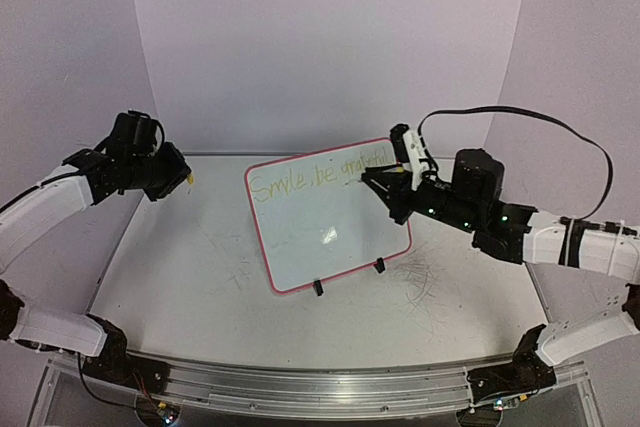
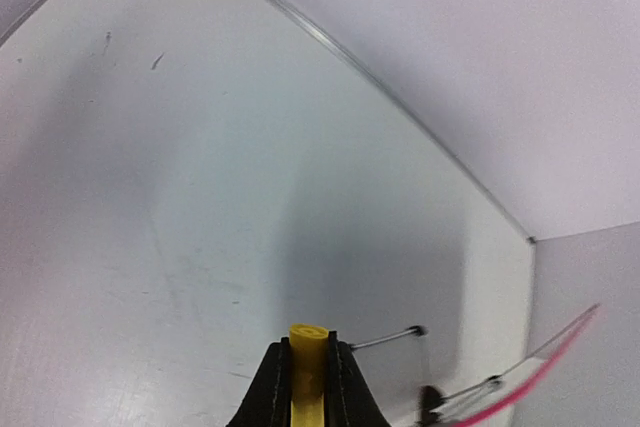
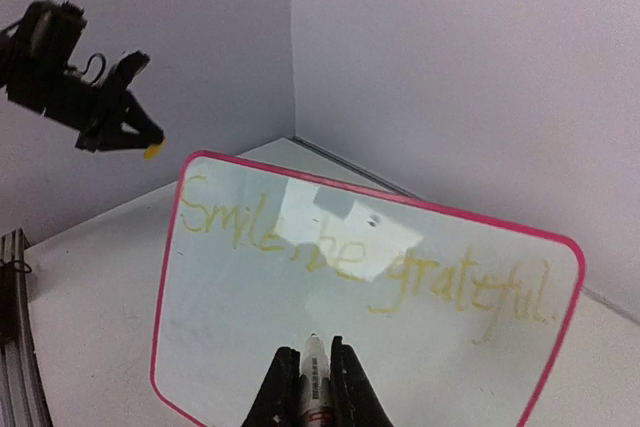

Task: Write a sentence on the whiteboard
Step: Insert the whiteboard marker without the cap into the pen cap.

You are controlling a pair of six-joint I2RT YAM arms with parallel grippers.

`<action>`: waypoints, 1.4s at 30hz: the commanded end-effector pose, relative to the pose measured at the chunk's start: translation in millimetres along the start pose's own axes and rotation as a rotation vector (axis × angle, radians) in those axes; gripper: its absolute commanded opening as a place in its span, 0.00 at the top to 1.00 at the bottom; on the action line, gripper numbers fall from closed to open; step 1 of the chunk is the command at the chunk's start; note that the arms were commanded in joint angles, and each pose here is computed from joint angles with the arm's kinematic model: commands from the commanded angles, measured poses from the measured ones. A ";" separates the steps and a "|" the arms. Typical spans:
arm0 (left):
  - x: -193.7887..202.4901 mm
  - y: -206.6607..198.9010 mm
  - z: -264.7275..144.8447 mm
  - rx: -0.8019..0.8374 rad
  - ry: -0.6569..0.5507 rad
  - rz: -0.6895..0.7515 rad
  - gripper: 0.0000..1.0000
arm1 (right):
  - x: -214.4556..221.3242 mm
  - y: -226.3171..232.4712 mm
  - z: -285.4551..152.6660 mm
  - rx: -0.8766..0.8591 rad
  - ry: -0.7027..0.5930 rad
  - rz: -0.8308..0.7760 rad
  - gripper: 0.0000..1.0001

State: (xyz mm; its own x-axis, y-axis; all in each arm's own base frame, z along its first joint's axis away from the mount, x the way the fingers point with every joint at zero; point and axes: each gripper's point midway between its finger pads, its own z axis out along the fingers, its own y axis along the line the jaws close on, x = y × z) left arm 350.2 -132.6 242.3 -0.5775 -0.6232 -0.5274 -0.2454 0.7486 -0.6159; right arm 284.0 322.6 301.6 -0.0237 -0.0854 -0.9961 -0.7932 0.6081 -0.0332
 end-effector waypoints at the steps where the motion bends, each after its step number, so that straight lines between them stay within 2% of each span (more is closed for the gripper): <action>1: -10.3 -35.2 -27.0 0.138 0.033 -0.283 1.00 | -78.1 62.6 20.0 -0.099 -0.291 -0.217 1.00; 5: -7.6 -50.6 -43.2 0.207 0.093 -0.432 1.00 | -103.0 109.4 49.3 -0.121 -0.421 -0.326 1.00; 10: -0.2 -54.6 -53.5 0.239 0.151 -0.542 1.00 | -109.9 159.6 98.0 -0.096 -0.478 -0.395 1.00; 14: 2.9 -48.5 -62.3 0.249 0.151 -0.598 1.00 | -108.0 175.3 121.1 -0.004 -0.489 -0.402 1.00; 29: 18.4 -52.5 -63.5 0.315 0.228 -0.630 1.00 | -78.4 175.7 173.7 0.114 -0.419 -0.364 1.00; 42: 19.8 -54.9 -62.5 0.336 0.236 -0.631 1.00 | -64.1 179.2 180.5 0.089 -0.389 -0.343 1.00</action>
State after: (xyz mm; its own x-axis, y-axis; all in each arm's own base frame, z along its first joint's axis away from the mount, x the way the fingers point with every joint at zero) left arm 302.9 -170.3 287.4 -0.5584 -0.8239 0.0972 -0.4008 0.1653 -0.9011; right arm 252.6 581.9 324.2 0.4682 -0.0591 -0.8817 -0.6627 0.6365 -0.3946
